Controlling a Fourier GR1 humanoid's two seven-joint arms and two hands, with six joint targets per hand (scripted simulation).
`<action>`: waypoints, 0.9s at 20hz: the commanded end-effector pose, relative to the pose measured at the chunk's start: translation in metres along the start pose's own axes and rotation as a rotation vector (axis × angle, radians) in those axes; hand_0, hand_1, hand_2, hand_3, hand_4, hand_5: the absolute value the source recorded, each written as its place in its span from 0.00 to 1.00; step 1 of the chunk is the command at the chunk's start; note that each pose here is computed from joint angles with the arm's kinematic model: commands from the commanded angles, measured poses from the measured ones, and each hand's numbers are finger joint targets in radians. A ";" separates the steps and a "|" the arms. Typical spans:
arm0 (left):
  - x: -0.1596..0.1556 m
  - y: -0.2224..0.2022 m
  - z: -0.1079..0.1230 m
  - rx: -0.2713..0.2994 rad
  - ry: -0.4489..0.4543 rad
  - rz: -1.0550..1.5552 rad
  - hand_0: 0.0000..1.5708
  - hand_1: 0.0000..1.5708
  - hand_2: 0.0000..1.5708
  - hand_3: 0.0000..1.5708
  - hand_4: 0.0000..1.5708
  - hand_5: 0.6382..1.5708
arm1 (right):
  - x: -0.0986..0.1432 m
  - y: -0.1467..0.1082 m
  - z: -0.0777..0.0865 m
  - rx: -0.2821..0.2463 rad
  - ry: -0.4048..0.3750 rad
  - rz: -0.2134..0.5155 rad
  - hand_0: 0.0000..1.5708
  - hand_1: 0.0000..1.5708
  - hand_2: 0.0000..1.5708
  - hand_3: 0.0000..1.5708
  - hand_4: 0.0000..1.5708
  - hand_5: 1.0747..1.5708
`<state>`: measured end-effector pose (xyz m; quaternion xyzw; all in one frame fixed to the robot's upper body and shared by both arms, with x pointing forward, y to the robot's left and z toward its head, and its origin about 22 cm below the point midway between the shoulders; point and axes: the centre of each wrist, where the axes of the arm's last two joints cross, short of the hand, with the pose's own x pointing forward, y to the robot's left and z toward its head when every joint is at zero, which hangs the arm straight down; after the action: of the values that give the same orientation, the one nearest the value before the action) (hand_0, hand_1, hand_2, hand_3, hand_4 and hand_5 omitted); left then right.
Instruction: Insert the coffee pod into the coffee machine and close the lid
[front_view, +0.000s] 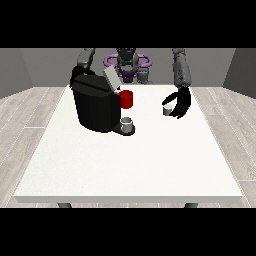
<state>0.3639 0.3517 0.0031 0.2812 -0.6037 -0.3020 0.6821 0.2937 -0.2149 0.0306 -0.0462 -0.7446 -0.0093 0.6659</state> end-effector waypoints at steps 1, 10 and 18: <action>0.004 -0.003 -0.005 0.072 -0.036 -0.037 0.49 0.49 0.58 0.44 0.22 1.00 | 0.000 0.008 -0.001 0.004 -0.005 -0.005 0.00 0.00 0.00 0.00 0.33 1.00; -0.009 0.010 -0.005 0.082 -0.010 -0.183 0.62 0.62 0.67 0.51 0.20 1.00 | 0.020 0.011 -0.007 0.021 -0.073 -0.032 0.00 0.00 0.00 0.00 0.31 1.00; 0.036 0.002 -0.025 0.007 -0.166 -0.157 0.93 0.93 0.93 0.90 0.39 1.00 | -0.010 -0.012 -0.008 -0.016 0.013 -0.029 0.00 0.00 0.00 0.00 0.27 1.00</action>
<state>0.3830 0.3491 0.0200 0.3298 -0.6150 -0.3544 0.6224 0.2950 -0.2150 0.0239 -0.0355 -0.7476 -0.0235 0.6627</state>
